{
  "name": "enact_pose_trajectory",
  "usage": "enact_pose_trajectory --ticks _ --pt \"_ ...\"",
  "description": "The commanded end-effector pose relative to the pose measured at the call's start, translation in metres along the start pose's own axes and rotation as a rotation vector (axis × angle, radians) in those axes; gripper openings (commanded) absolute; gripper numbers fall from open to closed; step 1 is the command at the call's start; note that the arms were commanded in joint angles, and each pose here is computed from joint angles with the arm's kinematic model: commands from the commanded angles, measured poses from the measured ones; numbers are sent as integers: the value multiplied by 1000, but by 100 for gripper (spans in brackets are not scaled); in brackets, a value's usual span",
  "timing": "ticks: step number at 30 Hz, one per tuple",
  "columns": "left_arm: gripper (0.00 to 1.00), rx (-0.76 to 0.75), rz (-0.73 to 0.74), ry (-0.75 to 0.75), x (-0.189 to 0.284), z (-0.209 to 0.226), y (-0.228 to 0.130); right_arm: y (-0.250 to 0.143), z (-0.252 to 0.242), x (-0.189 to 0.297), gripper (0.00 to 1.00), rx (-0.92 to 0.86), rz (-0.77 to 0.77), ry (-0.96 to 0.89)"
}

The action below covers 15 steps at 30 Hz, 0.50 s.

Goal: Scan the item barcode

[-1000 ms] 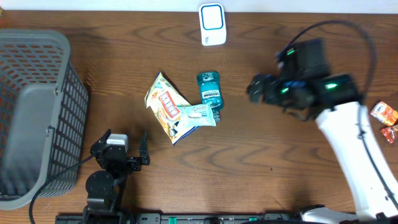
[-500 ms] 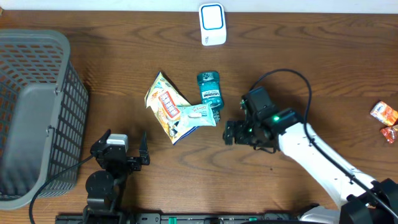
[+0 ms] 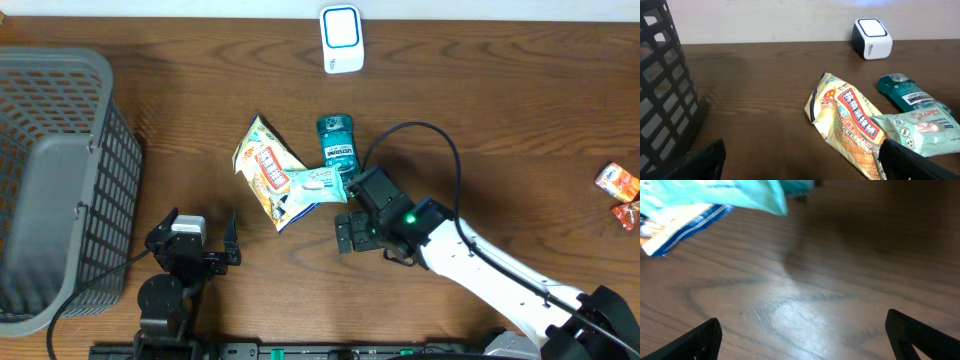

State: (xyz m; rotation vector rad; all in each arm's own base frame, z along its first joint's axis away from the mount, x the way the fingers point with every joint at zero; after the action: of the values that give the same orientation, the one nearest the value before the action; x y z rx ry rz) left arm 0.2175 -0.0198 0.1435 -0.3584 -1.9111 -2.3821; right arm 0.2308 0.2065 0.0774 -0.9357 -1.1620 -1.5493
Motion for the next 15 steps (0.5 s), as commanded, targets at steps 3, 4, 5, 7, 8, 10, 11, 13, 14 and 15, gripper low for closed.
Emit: enact_pose_trajectory --ticks 3,4,5,7,8,10,11,13,14,15 --pt "98 6 37 -13 -1 -3 -12 8 0 -2 99 6 -78 -35" --pt "98 6 37 -13 -1 -3 -12 9 0 -2 99 6 -83 -37" --pt "98 6 37 -13 -1 -3 -12 10 0 -3 99 6 -87 -39" --pt "98 6 37 -13 -1 -3 -12 11 0 -5 99 -2 -94 -45" --pt "98 6 37 -13 -1 -3 -12 12 0 -7 99 -1 -94 -46" --pt "98 6 37 -13 -1 -3 -12 11 0 -13 99 -1 -87 -53" --pt "98 6 37 -13 -1 -3 -12 11 -1 -17 99 0 -80 -61" --pt "98 6 37 -13 -1 -3 -12 9 -3 -25 99 1 -66 -75" --pt "98 6 37 -13 -1 -3 -12 8 -4 -31 99 2 -56 -86" --pt "98 6 37 -13 -1 -3 -12 6 -6 -35 99 2 -47 -94"
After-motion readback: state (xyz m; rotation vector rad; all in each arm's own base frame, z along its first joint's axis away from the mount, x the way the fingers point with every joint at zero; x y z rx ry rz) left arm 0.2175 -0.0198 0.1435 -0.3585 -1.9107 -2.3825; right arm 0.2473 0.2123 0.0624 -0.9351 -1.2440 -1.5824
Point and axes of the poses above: each gripper's point midway between its finger pads, its own x axis back along the fingers, its own z axis along the line the jaws close on, y = z × x, the point moved 2 cm from there along x, back along the fingers, and after that the axes turned 13 degrees about -x, right-handed, at the moved point
